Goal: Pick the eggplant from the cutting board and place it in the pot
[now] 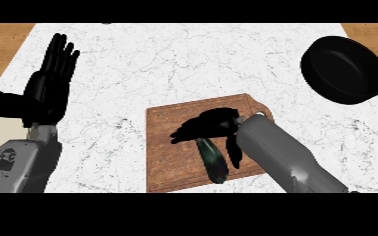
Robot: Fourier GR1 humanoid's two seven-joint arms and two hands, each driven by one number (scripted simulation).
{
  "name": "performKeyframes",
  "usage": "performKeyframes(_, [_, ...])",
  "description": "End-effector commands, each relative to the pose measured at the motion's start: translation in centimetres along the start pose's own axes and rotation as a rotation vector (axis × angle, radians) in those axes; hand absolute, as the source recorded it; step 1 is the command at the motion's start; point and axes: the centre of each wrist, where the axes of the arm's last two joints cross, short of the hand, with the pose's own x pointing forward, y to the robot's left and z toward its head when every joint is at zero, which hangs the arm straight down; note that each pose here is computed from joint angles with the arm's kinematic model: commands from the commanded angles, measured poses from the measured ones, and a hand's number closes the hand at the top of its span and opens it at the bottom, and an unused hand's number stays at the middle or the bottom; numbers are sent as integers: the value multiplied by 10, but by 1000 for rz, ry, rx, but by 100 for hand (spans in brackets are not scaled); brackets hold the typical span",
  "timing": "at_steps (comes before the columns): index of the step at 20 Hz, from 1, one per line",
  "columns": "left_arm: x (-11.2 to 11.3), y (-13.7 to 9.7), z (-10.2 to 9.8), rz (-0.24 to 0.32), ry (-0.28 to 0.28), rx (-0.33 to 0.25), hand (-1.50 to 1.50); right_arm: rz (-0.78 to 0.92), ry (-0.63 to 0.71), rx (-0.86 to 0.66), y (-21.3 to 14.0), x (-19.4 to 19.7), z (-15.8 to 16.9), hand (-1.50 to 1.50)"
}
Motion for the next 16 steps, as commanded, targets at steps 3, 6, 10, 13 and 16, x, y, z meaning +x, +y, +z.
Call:
performKeyframes(3, [12,-17,2,7,-1,5,0,-70,-93,68,8,1,-10,-150])
performKeyframes(6, [1,-11,10,8,14,-6,0,16,-209,62,29,7,-22,150])
performKeyframes(10, [4,-2,10,15,6,-1,0,42,-245,26,42,21,-29,150])
performKeyframes(13, [8,0,-2,-9,7,-1,0,66,-248,12,28,25,-47,150])
performKeyframes(16, [-3,-9,14,-13,-5,-2,0,56,-247,-10,36,33,-21,150])
